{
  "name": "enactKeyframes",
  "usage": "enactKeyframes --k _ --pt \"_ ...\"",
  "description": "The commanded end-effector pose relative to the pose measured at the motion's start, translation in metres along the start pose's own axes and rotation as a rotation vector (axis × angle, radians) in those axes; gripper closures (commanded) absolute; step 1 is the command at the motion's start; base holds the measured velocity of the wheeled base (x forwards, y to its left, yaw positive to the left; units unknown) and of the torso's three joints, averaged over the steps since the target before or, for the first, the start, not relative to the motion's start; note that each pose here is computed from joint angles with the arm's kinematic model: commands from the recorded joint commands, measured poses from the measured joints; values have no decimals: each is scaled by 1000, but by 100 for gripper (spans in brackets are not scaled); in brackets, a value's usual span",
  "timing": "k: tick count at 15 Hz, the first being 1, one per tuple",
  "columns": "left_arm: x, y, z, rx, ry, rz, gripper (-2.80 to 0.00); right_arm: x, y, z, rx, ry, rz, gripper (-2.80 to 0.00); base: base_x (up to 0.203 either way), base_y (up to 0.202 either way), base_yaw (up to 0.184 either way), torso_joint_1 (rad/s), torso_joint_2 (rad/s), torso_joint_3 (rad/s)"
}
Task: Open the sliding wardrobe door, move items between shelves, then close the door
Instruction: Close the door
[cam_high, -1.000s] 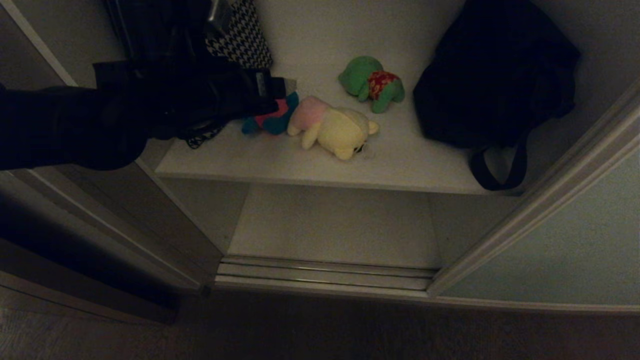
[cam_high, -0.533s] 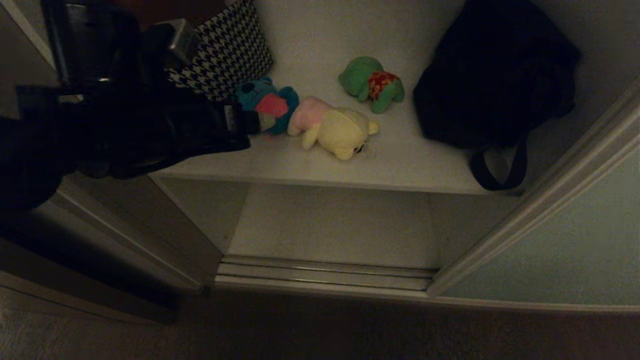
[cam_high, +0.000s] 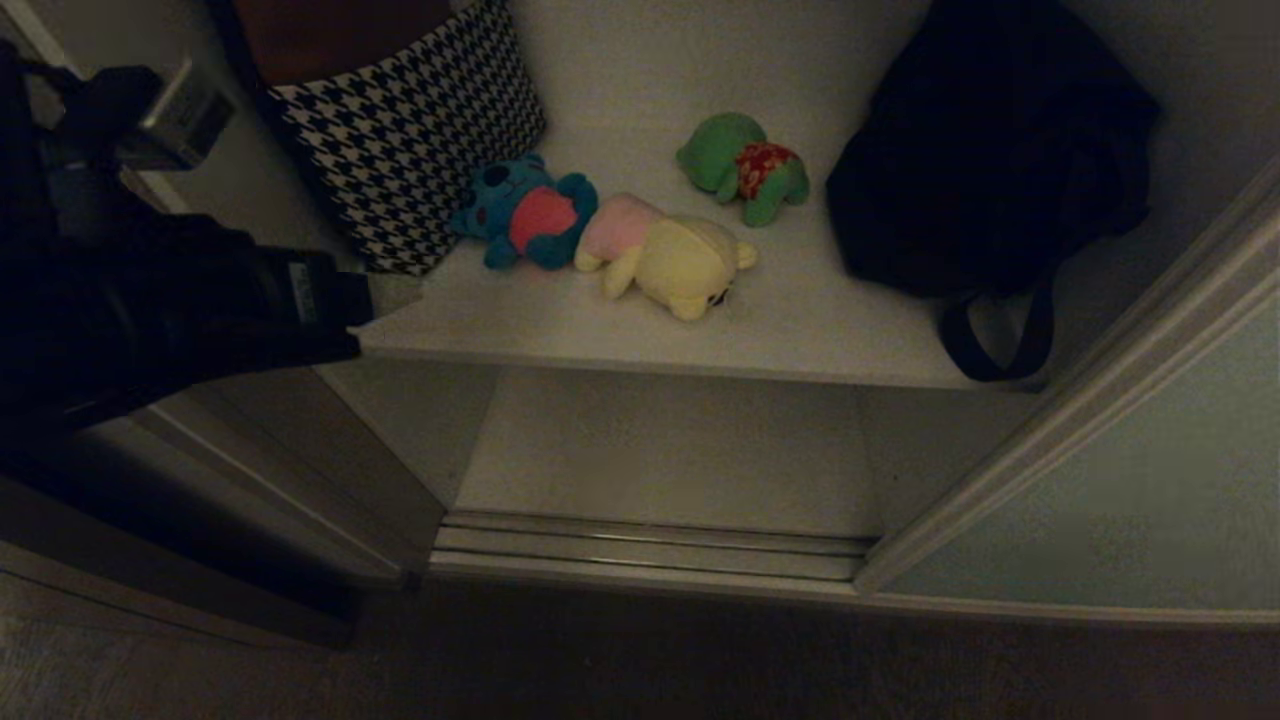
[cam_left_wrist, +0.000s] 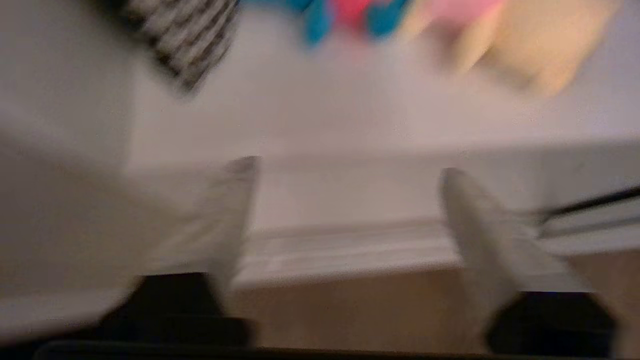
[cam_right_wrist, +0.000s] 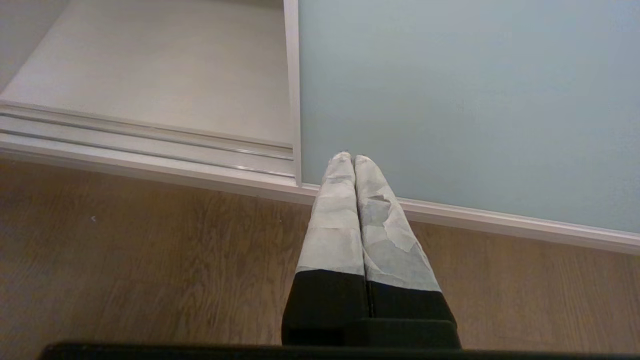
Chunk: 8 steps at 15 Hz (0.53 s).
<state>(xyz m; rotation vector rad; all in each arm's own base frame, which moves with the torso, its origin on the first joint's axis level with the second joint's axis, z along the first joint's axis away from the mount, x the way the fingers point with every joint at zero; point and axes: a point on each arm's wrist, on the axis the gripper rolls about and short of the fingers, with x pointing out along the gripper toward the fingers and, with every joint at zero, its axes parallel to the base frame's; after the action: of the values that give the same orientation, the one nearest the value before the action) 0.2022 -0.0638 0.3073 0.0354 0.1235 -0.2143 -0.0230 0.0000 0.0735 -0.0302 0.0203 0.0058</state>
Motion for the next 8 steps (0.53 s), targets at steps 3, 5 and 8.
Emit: enactKeyframes --k 3,5,8 --pt "-65 26 -3 -11 -2 70 0 0 0 0 0 0 1 0 0 0 0 0 0 0" --pt "-100 33 -6 -24 -14 83 0 0 0 0 0 -1 1 0 0 0 0 0 0 0" --pt "-154 27 -20 -58 -32 91 0 0 0 0 0 -1 1 0 0 0 0 0 0 0"
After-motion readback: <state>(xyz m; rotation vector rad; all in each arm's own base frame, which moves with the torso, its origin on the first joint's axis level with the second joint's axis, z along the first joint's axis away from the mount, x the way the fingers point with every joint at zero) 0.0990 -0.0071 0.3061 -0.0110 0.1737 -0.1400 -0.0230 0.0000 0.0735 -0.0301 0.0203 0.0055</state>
